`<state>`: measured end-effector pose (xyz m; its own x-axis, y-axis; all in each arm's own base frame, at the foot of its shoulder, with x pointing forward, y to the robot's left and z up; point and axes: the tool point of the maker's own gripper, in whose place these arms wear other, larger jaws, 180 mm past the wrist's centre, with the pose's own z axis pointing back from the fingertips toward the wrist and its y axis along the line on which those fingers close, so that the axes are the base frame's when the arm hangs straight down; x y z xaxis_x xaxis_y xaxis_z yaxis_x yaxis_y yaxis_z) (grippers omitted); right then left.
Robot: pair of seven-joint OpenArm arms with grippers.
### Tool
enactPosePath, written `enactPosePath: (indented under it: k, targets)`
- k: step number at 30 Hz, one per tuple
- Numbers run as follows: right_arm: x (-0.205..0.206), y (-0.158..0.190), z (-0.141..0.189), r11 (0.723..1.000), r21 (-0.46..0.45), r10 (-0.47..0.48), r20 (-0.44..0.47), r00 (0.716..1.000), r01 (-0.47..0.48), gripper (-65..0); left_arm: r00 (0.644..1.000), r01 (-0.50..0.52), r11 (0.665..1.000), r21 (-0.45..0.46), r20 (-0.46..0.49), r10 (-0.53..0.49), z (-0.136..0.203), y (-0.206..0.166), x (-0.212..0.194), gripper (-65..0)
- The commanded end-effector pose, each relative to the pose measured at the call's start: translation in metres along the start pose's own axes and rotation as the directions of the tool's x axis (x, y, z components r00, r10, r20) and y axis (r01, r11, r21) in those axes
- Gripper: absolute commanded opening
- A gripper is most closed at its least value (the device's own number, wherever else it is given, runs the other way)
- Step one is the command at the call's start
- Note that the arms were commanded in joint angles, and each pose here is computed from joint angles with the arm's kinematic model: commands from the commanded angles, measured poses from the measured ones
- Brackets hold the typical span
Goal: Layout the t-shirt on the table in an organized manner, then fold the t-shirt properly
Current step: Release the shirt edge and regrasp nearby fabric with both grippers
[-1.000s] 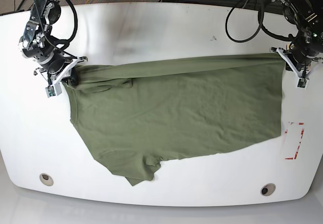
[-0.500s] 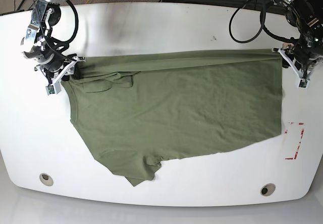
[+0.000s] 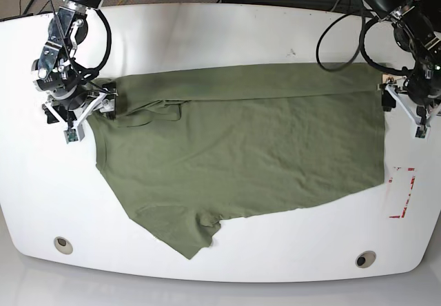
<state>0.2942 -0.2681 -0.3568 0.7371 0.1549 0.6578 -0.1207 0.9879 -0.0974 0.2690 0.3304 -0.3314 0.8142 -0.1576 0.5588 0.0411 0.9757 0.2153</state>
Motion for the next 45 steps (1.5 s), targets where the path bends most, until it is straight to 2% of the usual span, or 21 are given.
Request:
enactPosePath:
  k: [1, 14, 19, 24, 32, 38, 45]
  targets:
    - [0.027, -0.010, 0.015, 0.998, -0.045, 0.043, 0.068, 0.997, -0.040, -6.0, 0.998, 0.018, 0.999, 0.047, 0.052, -0.021, 0.010, 0.017, 0.022, -14.4]
    - [0.037, -0.009, 0.026, 0.996, -0.065, 0.072, 0.076, 0.995, -0.067, -6.0, 0.987, 0.036, 0.991, 0.126, 0.151, -0.055, 0.032, 0.041, 0.062, -14.4]
    - [0.034, -0.010, 0.026, 0.996, -0.063, 0.069, 0.071, 0.995, -0.064, -6.0, 0.986, 0.036, 0.991, 0.131, 0.156, -0.056, 0.034, 0.041, 0.062, -14.4]
    - [0.031, -0.002, 0.023, 0.996, -0.034, 0.089, 0.065, 0.994, -0.087, -6.0, 0.991, 0.032, 0.996, 0.088, 0.129, -0.043, 0.024, 0.025, 0.046, -14.4]
    - [0.009, 0.005, 0.010, 1.000, 0.002, 0.009, 0.026, 1.000, -0.009, -6.0, 0.978, 0.025, 1.000, 0.011, 0.207, -0.027, 0.014, -0.009, 0.033, -14.6]
    - [-0.007, 0.008, -0.004, 0.998, 0.038, -0.041, 0.008, 0.999, 0.041, -6.0, 0.978, 0.058, 0.998, -0.018, 0.200, -0.053, 0.010, -0.023, 0.023, -14.6]
    - [-0.028, 0.014, -0.020, 0.993, 0.074, -0.094, -0.028, 0.995, 0.096, -6.0, 0.981, 0.060, 0.998, -0.016, 0.185, -0.056, 0.010, -0.021, 0.017, -14.6]
